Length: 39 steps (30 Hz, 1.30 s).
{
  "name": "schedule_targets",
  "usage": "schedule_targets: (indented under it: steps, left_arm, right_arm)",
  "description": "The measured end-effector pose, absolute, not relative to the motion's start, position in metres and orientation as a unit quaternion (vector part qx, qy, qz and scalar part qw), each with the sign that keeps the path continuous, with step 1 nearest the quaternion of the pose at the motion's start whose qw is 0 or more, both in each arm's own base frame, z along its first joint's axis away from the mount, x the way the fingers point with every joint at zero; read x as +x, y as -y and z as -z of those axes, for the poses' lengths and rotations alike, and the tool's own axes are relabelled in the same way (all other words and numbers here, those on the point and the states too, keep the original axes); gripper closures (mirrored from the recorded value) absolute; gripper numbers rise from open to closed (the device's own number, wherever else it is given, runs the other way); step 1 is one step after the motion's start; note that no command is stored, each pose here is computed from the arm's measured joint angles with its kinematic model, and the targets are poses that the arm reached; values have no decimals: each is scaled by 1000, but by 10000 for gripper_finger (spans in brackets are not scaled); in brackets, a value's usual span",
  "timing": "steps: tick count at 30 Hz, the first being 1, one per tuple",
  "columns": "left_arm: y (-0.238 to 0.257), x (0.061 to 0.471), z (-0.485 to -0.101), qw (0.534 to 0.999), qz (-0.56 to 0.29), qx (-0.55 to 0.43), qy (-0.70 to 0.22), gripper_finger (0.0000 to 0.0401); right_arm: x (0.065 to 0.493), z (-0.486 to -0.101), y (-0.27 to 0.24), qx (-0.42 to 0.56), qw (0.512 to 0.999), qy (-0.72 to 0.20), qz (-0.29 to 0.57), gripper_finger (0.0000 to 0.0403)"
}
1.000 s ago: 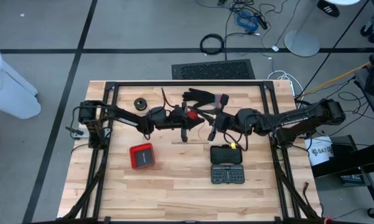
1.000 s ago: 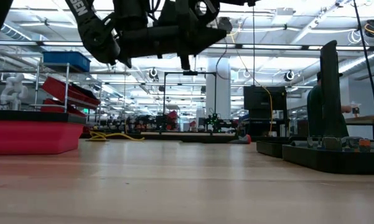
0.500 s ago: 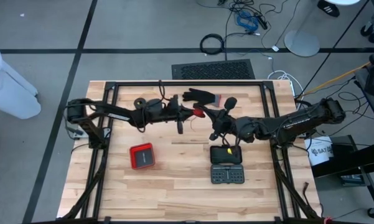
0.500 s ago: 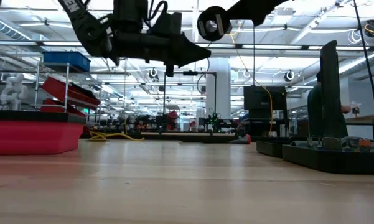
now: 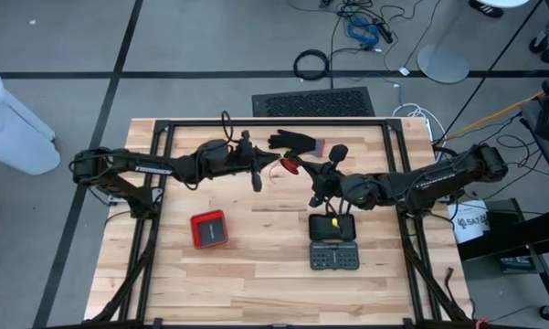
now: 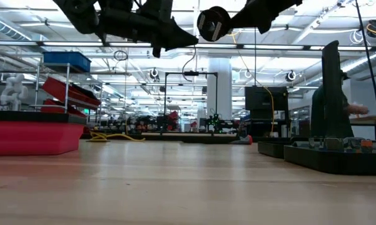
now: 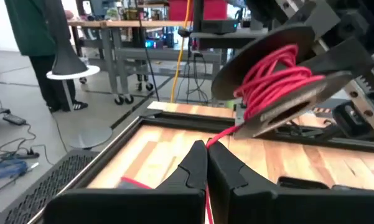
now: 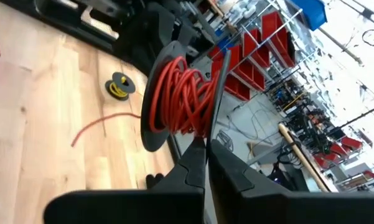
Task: Coil cords
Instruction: Uncoil the red wire from the spool
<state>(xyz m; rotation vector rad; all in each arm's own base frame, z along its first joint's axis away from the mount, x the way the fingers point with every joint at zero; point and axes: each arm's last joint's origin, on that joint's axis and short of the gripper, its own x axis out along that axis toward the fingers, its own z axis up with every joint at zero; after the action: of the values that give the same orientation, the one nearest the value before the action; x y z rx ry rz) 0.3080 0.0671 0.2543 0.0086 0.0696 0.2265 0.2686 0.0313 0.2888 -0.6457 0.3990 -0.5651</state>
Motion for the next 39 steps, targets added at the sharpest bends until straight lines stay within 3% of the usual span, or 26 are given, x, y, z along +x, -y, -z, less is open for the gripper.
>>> schedule_targets:
  steps: [8,18,29,39]
  left_arm:
    - [-65,311,-248,993,-110,-1,-45,401]
    - [-53,330,-234,994,-93,-14,-61,401]
    - [-37,355,-242,997,-62,-25,-48,401]
    - [-25,346,-262,998,-38,-11,-47,401]
  right_arm:
    - [272,-291,-34,-290,914,-163,234,403]
    - [285,-297,-23,-292,912,-109,265,403]
    - [295,-280,2,-311,879,-169,318,403]
    - [288,-267,8,-336,839,-254,346,403]
